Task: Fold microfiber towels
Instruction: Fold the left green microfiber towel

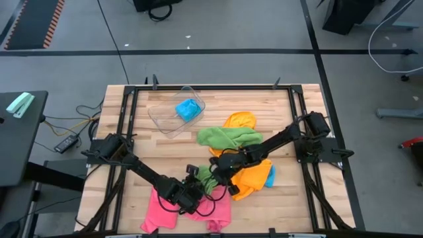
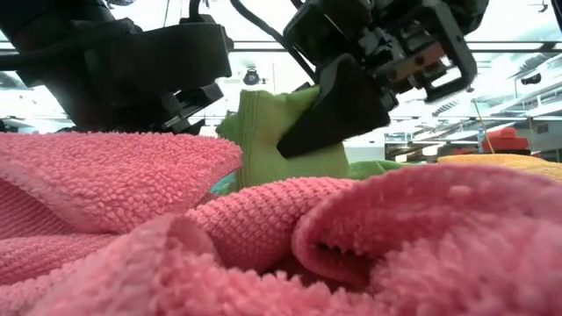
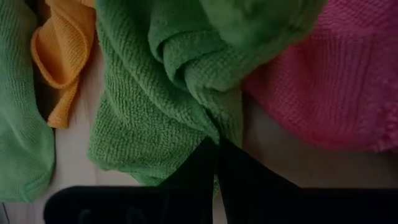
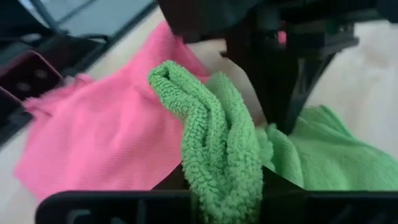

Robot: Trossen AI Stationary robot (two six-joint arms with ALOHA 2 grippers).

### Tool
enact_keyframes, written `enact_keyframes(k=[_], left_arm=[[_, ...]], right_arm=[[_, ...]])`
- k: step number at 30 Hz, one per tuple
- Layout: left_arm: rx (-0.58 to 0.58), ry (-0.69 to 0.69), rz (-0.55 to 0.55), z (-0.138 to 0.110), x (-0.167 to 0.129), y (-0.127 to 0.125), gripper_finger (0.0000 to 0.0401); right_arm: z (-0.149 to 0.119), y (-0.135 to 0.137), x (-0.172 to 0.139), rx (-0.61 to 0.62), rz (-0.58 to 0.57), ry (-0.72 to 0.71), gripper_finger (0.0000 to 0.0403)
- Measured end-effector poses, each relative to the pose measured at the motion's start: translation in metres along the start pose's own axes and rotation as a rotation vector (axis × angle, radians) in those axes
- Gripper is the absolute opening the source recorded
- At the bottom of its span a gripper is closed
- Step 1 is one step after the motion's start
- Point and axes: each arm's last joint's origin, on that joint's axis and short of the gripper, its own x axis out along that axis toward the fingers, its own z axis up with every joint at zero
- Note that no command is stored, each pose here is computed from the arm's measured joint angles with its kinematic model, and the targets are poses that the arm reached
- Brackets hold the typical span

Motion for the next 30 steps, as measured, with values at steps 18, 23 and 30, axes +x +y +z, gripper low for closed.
enact_keyframes(k=[18,23,30], left_arm=[[0.073,-0.010,0.069,0.000,0.000,0.002,0.0021],[0.098,-0.007,0.078,0.000,0.001,0.003,0.0024],[0.148,-0.019,0.094,0.001,0.001,0.003,0.0013]], right_arm=[[0.019,-0.029,-0.002,0.008,0.100,0.022,0.0042],[0.021,-0.039,-0.005,0.005,0.084,-0.006,0.0042],[0.013,-0.052,-0.001,-0.002,0.052,-0.013,0.0042]])
